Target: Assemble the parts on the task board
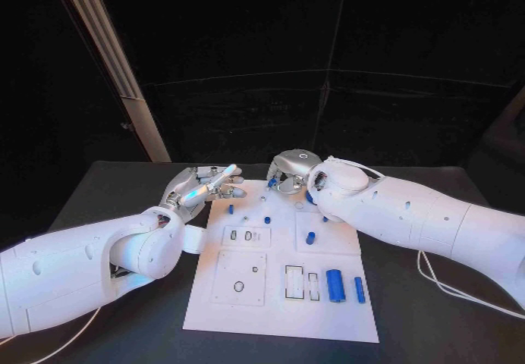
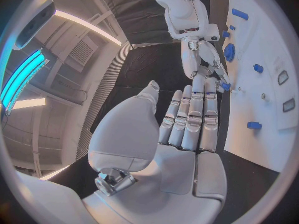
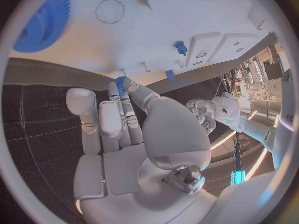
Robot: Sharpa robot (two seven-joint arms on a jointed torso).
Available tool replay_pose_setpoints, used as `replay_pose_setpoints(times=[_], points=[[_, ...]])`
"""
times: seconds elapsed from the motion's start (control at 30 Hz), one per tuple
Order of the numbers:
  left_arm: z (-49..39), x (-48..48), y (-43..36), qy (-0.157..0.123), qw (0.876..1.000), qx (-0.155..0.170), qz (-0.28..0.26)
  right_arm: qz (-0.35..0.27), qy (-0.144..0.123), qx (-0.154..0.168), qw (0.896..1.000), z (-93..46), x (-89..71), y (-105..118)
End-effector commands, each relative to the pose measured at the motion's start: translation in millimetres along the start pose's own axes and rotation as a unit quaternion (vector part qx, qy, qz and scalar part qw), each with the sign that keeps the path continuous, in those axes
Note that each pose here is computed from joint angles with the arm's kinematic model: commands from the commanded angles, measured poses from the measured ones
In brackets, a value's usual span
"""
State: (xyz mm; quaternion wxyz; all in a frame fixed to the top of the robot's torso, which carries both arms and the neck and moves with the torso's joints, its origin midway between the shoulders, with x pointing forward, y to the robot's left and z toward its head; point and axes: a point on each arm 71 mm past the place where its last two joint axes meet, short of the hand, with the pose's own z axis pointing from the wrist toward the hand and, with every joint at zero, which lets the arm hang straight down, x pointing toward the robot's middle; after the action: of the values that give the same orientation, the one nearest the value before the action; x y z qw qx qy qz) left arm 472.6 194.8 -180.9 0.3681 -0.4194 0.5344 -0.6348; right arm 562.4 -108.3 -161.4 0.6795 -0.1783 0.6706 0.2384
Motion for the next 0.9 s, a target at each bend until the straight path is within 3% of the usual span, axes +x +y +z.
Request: replay_pose_setpoints(times=[0.03,0.33,0.9], points=[[0.8,2.5,-1.6,0.009,1.000,0.003,-0.002,0.001,0.011,-0.007,1.000,1.9,0.3,2.8],[1.2,2.7,-1.9,0.010,1.000,0.003,-0.002,0.001,0.026,-0.007,1.000,4.3,3.1,5.0],[2.0,3.6,-2.9,0.013,1.000,0.004,-0.003,-0.006,0.032,-0.005,0.999,12.6,6.4,8.2]])
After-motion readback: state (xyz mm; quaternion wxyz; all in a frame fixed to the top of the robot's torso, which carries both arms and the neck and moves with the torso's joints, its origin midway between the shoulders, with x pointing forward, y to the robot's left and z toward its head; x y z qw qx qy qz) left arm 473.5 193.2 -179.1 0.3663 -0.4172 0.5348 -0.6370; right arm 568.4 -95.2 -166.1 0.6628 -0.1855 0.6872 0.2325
